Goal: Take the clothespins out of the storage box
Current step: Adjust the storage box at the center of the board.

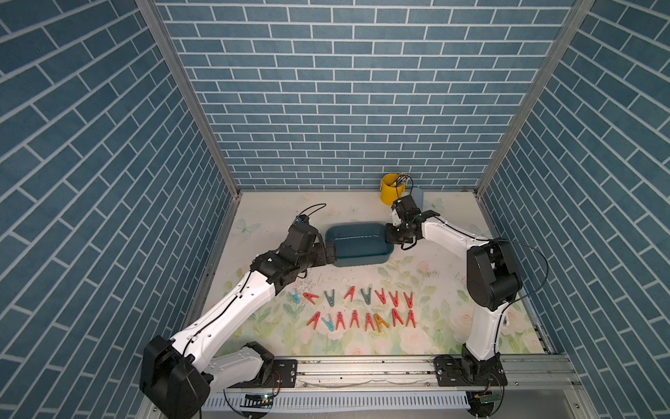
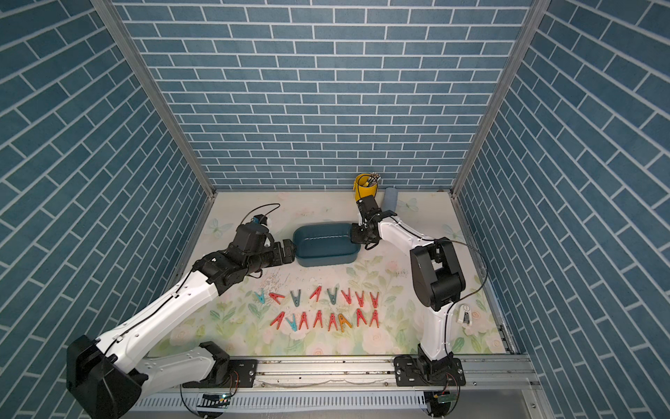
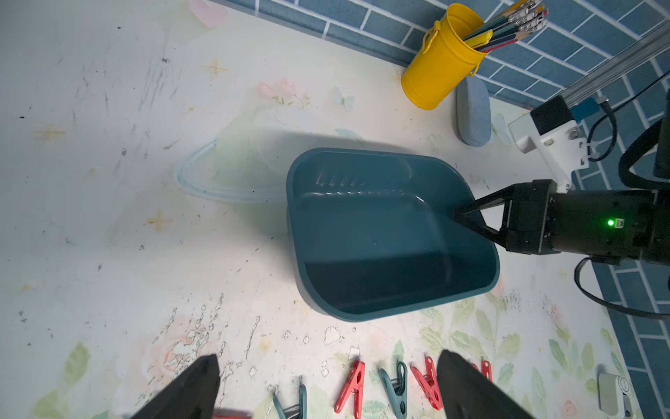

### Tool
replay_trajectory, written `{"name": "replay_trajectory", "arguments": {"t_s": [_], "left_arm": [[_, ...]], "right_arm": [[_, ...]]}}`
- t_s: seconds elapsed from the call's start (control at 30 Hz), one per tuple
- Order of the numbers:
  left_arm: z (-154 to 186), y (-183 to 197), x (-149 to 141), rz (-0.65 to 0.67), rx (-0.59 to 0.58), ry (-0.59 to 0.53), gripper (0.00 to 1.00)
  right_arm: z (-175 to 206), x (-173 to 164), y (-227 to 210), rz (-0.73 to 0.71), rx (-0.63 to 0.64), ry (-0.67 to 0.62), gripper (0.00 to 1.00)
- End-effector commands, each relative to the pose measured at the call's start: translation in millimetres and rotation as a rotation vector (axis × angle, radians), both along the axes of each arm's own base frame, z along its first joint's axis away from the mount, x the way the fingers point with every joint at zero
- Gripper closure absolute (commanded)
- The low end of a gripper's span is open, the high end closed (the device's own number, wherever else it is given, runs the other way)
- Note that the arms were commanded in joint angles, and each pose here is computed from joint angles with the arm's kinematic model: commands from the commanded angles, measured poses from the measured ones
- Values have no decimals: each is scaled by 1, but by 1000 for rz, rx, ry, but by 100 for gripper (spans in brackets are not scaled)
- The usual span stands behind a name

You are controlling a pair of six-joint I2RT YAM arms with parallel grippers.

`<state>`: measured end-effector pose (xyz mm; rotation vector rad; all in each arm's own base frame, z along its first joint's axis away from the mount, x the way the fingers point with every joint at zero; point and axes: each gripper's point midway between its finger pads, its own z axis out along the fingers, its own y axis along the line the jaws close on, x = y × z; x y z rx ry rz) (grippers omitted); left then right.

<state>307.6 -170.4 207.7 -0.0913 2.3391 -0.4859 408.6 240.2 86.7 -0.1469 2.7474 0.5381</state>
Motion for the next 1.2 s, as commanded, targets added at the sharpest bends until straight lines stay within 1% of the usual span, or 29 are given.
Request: {"name": "replay_trajectory", "arguments": {"t_s": [0.0,0.2,0.4,0.5,0.63,0.73,0.83,0.97,1.0,1.17], "left_arm": [[6,-6,10,-53,-31,-37,1],[2,-8,16,-82,-67,-31,0],[-2,-12,16,-110,-106,-21,0],[-1,-12,16,-110,-110,-23,0],[-1,-8,16,-103,-104,-24,0],[-2,-7,16,-100,-101,-20,0],[-2,-7,16,-100,-99,-16,0],[0,-7,19,-97,-94,-10,1],[1,-7,19,-97,-94,-9,0],[4,-8,22,-96,-91,-2,0]], "right_arm": [[-10,-43,4,22,80,243,100],[-7,-62,6,-7,165,359,100],[-4,-64,-1,-65,165,395,100],[-7,-61,-9,-83,120,388,100],[-4,-44,-16,-117,78,290,100],[-3,-26,-24,-152,28,167,100],[-3,-14,-25,-169,7,67,100],[-7,-8,-24,-163,-42,-38,100],[-8,-8,-21,-150,-40,-51,100],[-12,-5,-18,-123,-115,-152,100]]}}
